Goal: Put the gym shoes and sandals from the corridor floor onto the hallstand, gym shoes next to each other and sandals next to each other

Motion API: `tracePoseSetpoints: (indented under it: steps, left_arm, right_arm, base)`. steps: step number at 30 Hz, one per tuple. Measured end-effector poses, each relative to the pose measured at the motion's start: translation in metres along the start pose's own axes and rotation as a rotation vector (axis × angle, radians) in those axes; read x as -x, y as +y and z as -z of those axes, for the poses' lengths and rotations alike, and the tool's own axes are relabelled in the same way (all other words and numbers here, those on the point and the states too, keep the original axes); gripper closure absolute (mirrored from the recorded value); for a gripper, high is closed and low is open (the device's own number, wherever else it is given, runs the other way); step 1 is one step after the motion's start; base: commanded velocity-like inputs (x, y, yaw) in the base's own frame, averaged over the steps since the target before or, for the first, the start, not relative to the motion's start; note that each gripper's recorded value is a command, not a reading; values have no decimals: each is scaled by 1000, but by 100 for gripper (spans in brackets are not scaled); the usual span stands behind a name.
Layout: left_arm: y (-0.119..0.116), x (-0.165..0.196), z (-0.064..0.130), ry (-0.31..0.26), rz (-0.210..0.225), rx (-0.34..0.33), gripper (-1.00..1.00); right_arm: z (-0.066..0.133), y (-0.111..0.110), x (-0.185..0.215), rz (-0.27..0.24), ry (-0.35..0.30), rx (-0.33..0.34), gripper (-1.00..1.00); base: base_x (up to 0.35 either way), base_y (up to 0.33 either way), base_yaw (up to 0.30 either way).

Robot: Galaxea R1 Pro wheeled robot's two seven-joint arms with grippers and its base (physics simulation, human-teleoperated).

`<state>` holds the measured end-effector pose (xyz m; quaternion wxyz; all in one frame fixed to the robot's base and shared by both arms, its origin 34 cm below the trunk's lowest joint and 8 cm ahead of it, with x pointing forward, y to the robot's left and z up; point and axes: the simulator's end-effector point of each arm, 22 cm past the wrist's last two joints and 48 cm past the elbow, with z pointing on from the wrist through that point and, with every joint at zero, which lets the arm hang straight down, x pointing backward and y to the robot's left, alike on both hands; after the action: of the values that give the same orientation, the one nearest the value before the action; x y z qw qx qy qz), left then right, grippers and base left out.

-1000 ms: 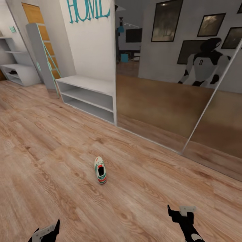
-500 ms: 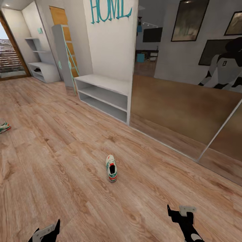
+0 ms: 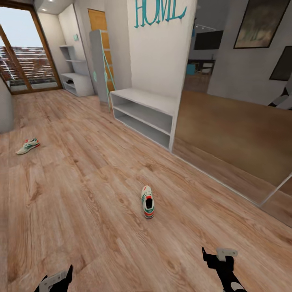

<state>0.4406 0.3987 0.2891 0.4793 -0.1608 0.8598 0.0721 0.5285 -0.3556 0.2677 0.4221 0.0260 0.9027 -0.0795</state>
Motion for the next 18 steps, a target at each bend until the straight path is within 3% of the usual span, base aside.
tracePoseSetpoints:
  steps: [18]
  left_arm:
    - [0, -3, 0, 7, -1, 0, -100]
  right_arm:
    - [0, -1, -3, 2, 6, -1, -100]
  base:
    - [0, 0, 278]
